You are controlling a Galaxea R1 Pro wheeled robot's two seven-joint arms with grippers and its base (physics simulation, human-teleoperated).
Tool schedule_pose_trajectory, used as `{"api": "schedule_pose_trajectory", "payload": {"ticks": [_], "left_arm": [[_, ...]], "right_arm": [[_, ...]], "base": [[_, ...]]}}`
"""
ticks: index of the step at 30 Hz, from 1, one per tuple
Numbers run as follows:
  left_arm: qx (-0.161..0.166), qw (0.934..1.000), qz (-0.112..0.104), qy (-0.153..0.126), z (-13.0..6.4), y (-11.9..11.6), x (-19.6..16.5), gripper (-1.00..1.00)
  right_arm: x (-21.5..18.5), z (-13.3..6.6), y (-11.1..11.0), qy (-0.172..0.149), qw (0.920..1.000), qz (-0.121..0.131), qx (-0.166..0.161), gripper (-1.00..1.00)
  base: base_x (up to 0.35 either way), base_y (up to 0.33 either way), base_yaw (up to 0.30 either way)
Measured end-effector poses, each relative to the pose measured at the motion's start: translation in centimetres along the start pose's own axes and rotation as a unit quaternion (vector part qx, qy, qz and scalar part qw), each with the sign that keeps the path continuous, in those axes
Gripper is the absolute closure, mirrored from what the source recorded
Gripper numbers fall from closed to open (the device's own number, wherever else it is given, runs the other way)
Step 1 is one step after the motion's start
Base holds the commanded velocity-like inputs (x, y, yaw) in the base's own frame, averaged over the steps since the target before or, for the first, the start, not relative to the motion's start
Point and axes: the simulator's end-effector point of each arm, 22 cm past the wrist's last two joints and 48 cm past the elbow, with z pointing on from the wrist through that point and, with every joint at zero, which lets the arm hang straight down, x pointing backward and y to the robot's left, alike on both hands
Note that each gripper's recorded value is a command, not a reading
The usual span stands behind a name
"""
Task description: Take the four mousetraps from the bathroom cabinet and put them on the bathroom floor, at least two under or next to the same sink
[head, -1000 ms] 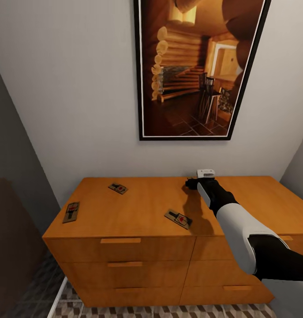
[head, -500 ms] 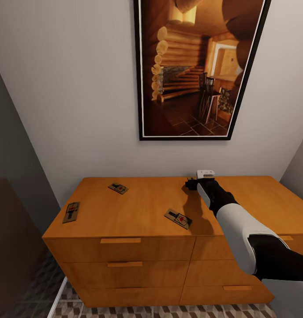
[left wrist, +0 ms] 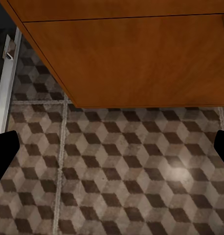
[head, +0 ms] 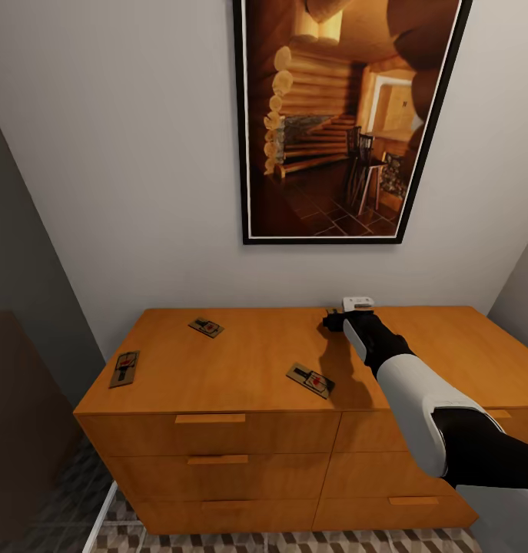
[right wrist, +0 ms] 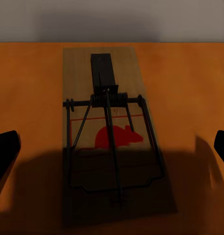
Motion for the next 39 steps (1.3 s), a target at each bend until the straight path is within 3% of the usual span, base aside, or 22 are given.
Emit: {"api": "schedule_pose_trajectory", "payload": {"ticks": [20,21,39], "left_arm": [[0.000,1.0000,0.000,0.000,0.00,0.00,0.00,-1.00],[0.000,1.0000,0.000,0.000,0.00,0.00,0.00,-1.00],[0.000,1.0000,0.000,0.000,0.00,0.00,0.00,-1.00]], "right_arm": [[-0.01,-0.01,0.00,0.000,1.0000,0.000,0.000,-1.00],[-0.01,-0.01,0.00,0.000,1.0000,0.000,0.000,1.00],[-0.06,-0.02,-0.16,-0.001,1.0000,-0.005,0.003,1.00]], "base": [[0.000,0.000,0.000],[0.000,0.000,0.000],[0.000,0.000,0.000]]}}
